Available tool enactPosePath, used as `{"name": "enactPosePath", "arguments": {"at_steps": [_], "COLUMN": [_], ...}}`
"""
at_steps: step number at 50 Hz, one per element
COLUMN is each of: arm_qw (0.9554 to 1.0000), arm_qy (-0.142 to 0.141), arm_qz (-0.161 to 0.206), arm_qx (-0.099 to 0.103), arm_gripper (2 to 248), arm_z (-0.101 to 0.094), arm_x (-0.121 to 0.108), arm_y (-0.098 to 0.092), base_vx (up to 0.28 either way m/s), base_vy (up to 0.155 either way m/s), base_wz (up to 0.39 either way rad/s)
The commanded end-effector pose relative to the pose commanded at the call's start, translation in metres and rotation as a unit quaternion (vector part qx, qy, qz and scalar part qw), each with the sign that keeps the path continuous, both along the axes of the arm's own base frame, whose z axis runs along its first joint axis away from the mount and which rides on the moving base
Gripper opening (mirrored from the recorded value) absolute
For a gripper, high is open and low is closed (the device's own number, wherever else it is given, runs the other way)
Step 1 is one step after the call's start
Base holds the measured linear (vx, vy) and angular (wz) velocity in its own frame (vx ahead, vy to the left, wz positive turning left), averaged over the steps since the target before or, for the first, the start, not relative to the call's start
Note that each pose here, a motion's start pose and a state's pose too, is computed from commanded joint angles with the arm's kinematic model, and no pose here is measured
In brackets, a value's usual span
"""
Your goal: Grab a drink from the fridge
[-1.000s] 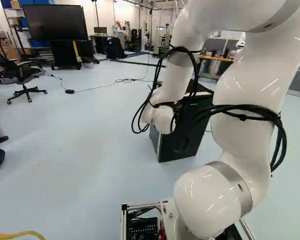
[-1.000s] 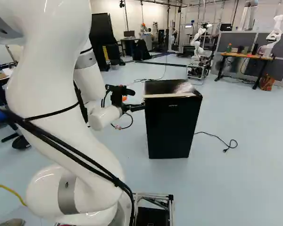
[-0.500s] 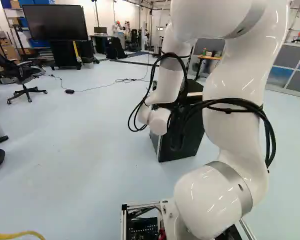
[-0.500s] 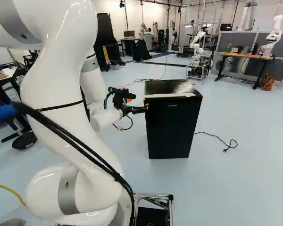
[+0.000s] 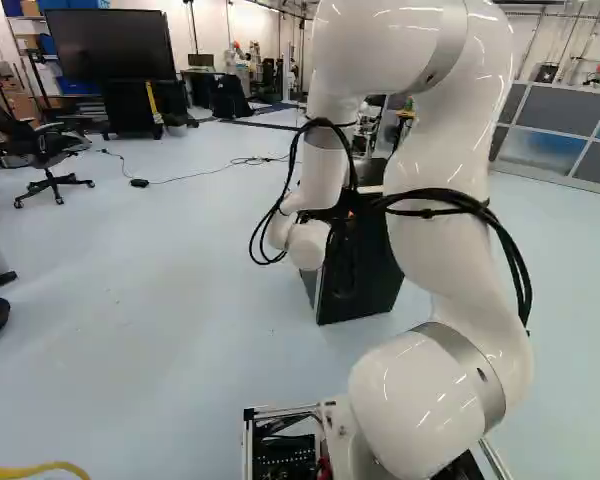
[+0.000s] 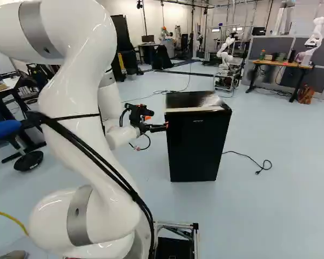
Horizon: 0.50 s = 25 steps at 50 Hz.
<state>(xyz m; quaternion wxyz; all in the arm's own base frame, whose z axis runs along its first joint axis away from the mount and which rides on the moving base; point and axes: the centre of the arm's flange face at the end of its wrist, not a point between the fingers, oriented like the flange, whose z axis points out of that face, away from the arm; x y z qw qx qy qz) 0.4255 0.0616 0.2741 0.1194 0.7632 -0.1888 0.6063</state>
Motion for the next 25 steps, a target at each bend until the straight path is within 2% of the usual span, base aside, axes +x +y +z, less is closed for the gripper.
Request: {"name": "enactPosePath", "arguments": {"at_steps": [12,25], "arm_qw": [0.9999,0.9994], "arm_qy": [0.006,0.002], "arm_qz": [-0.013,-0.034], "arm_qx": [-0.001,0.002], "arm_gripper": [247,247], "arm_z": [-0.014,-0.019], "arm_x": [0.012,0.026], "arm_y": [0.003,0.003], "base_vx": [0.000,0.000], "base_vy": [0.000,0.000], "base_wz": [0.000,0.000]}}
